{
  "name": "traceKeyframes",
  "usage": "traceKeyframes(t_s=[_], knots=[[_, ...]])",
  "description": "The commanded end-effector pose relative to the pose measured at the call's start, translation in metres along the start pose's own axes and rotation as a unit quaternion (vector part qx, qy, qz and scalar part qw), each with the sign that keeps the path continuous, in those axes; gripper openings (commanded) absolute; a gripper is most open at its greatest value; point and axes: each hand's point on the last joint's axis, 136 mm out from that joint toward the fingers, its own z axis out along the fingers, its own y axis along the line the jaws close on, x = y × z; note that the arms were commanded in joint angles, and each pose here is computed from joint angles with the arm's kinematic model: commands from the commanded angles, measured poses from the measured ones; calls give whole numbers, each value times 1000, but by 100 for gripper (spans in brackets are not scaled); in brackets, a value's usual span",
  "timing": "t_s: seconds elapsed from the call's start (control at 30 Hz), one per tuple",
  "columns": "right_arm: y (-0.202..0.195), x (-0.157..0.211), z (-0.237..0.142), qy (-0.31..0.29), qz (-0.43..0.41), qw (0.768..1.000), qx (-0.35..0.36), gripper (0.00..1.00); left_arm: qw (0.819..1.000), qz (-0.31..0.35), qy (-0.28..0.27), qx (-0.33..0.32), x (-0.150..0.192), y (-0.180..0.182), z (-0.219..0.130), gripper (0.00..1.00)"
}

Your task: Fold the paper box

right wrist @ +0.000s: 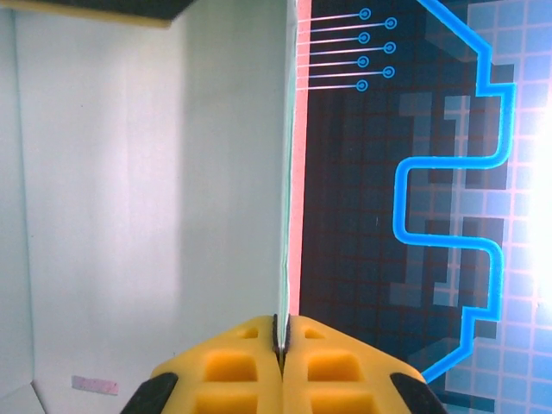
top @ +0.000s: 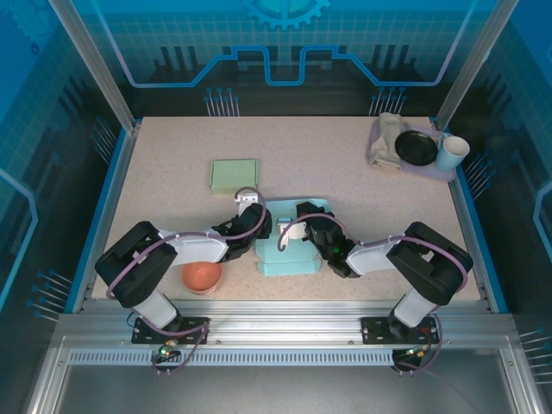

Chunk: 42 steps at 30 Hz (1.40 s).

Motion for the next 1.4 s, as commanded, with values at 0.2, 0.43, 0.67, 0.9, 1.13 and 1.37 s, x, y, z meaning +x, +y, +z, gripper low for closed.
traceKeyframes(t_s=[0.2, 0.43, 0.67, 0.9, 1.13, 1.37], knots=[[14, 29, -1, 55, 5, 998, -26, 0, 1000, 20, 3, -12, 2, 12, 0, 51], [18, 23, -5, 35, 12, 999, -39, 0, 998, 46, -29, -31, -10, 8, 18, 31], [19, 21, -5, 26, 17, 999, -45, 0, 998, 43, -40, -12, -11, -5, 33, 15], [15, 23, -5, 30, 24, 998, -41, 0, 976, -30, -33, -212, -11, 60, 30, 16], [13, 23, -5, 30, 28, 998, -38, 0, 969, -62, -23, -239, -8, 75, 29, 18], [11, 26, -4, 34, 39, 998, -37, 0, 986, -43, -6, -163, -11, 51, 29, 26]])
